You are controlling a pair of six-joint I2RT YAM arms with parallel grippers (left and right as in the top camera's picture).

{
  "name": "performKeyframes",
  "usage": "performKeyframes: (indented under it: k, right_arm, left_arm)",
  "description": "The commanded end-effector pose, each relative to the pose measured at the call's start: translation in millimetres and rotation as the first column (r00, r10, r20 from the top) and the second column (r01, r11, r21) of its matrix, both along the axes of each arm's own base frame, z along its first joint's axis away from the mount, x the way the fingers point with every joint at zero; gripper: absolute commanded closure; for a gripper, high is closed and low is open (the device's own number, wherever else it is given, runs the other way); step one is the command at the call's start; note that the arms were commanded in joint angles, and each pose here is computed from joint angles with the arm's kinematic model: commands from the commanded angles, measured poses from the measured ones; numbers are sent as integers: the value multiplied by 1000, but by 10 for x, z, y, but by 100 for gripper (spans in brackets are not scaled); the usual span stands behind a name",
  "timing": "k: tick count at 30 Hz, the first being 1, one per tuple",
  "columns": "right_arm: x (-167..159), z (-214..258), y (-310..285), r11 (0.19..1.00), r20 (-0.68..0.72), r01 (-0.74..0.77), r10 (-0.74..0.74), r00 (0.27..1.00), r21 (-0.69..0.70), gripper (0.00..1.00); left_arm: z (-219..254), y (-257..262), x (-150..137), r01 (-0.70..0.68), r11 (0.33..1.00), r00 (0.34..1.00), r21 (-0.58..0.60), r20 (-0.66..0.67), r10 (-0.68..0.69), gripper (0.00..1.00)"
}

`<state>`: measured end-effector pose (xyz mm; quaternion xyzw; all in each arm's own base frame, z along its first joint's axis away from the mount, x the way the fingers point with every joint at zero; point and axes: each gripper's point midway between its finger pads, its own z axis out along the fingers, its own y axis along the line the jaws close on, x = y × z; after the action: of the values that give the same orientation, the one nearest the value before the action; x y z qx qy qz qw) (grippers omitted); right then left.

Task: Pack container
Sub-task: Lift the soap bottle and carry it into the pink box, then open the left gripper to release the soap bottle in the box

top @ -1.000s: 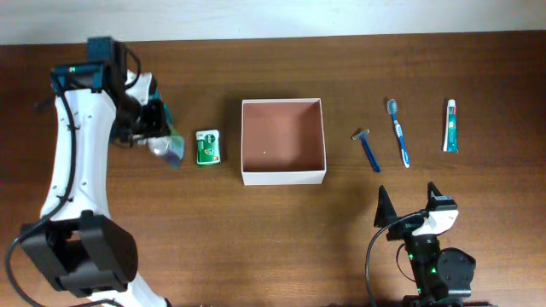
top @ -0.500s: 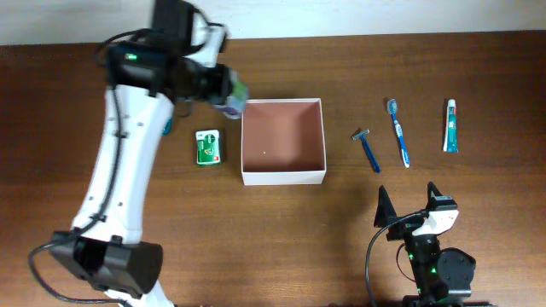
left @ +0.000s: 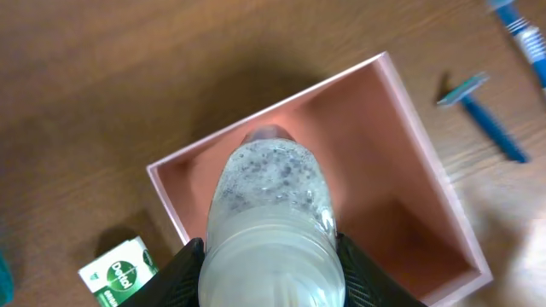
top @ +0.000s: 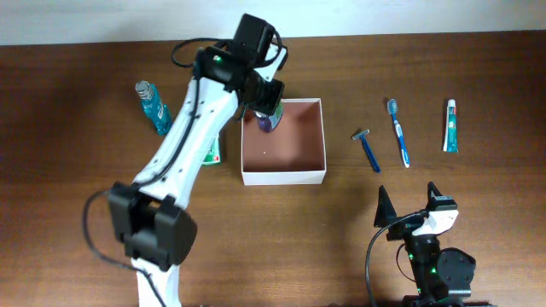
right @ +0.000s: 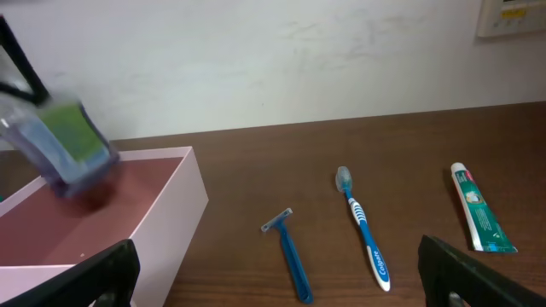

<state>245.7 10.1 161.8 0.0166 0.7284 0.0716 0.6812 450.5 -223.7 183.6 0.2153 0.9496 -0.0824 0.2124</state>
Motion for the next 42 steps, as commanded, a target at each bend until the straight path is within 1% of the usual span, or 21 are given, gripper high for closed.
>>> performKeyframes:
  k: [1,4,10,14,21,23,24,26,30,34,42]
  right_arm:
    - [-1,-21,3,1000,1,-5,5,1000,-6,1]
    - [-1,-21,3,1000,1,-5,5,1000,-6,1]
    - [-1,-21,3,1000,1,-5,5,1000,-6,1]
    - [-1,-21,3,1000,1,-5,5,1000,-6,1]
    - [-1,-21,3,1000,1,-5,5,1000,-6,1]
    - [-1,-21,3,1000,1,-5,5,1000,-6,1]
    - [-1,-21,3,1000,1,-5,5,1000,-6,1]
    - [-1,-21,3,1000,1,-5,5,1000,-6,1]
    - [-1,-21,3,1000,1,-5,5,1000,-6,1]
    - [-1,-21,3,1000,1,-5,5,1000,-6,1]
    - [-1,-21,3,1000,1,-5,5,1000,-6,1]
  left_arm:
    - [-41,-1,99,-43,999,999,-6,2,43,89]
    - [-160,4,89,-58,998,998,4,-31,58,89]
    - [-212,44,3,-66,998,995,23,-72,68,88]
    - [-236,199,24,-192,979,978,64,-72,196,88]
    - [-239,217,26,-289,956,952,38,-94,292,88]
    - [-234,212,37,-298,954,950,31,-92,300,87]
    - [-233,212,39,-298,954,950,31,-91,300,82]
    - [-233,212,39,-298,954,950,31,-91,300,78]
    - [-232,233,49,-303,952,949,40,-82,306,78]
    - [-222,382,108,-337,936,940,99,-29,341,78]
    - [-220,457,139,-344,933,937,106,-23,349,77]
